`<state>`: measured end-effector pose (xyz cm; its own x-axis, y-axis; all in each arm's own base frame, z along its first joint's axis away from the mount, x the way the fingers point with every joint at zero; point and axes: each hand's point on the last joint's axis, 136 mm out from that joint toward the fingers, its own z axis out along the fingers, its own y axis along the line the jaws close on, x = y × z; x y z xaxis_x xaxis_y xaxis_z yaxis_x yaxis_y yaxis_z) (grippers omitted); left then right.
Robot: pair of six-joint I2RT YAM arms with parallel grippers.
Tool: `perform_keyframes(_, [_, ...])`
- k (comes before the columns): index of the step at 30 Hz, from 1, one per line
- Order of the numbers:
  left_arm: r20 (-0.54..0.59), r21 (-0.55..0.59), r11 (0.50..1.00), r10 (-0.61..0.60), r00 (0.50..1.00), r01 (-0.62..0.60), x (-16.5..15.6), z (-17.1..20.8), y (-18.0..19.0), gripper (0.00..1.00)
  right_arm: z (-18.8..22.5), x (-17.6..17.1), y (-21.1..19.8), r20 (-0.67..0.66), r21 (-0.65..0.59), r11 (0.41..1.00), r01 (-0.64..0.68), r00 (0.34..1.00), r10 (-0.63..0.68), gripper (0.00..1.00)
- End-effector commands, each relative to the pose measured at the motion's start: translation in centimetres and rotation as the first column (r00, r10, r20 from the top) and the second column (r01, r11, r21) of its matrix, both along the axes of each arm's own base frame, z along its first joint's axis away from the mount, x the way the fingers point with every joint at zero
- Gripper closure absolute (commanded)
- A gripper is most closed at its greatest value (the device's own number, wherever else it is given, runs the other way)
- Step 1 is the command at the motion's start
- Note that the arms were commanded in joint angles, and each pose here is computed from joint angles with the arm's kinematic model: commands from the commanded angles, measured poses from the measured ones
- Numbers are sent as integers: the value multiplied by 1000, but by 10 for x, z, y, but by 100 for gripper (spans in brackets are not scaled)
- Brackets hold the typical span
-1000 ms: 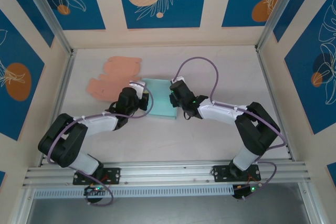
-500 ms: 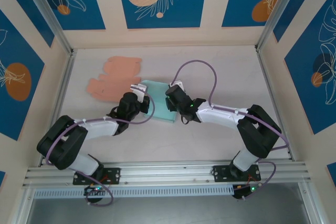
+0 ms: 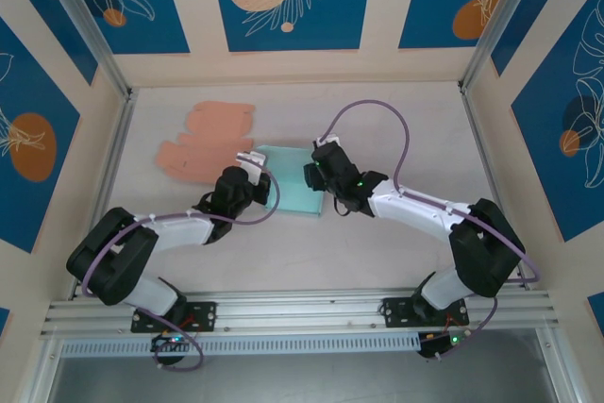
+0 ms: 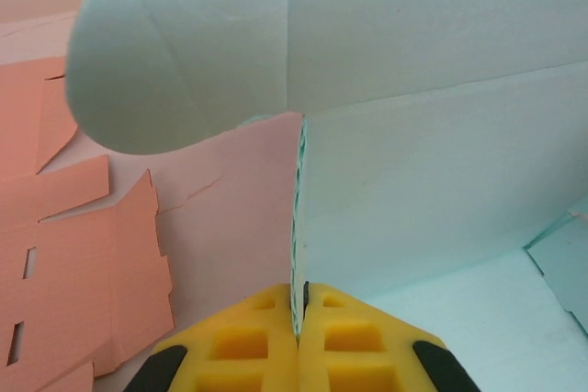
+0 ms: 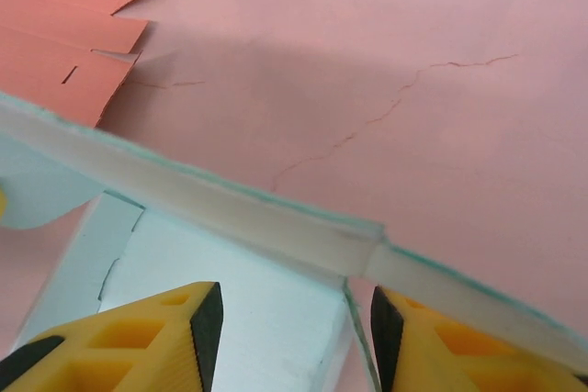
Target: Fold the paper box
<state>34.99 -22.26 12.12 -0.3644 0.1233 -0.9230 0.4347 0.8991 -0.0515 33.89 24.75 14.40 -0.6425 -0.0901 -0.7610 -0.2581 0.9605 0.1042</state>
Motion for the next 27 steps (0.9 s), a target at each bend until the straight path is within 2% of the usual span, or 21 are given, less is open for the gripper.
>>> perform_keyframes(1, [45,-12,1000,-21,999,21,4,14,-10,100,6,-1,5,3,33,999,-39,999,39,57])
perform_keyframes(9, [45,-31,999,-8,999,10,4,17,-10,100,-5,-3,1,-56,48,999,14,998,-11,78])
perform_keyframes(14, [38,-20,1000,13,999,-13,1,12,-16,100,-9,-8,11,-86,72,996,54,995,-48,79])
perform_keyframes(17, [14,-43,997,61,998,-60,3,6,-15,100,-14,-7,13,-74,48,994,97,993,-93,83])
perform_keyframes(20, [5,-62,994,88,996,-87,7,7,-20,100,-12,-1,14,-38,29,995,100,994,-99,87])
perform_keyframes(27, [42,-130,987,99,994,-93,24,28,-38,100,22,33,7,104,9,999,49,993,-49,89])
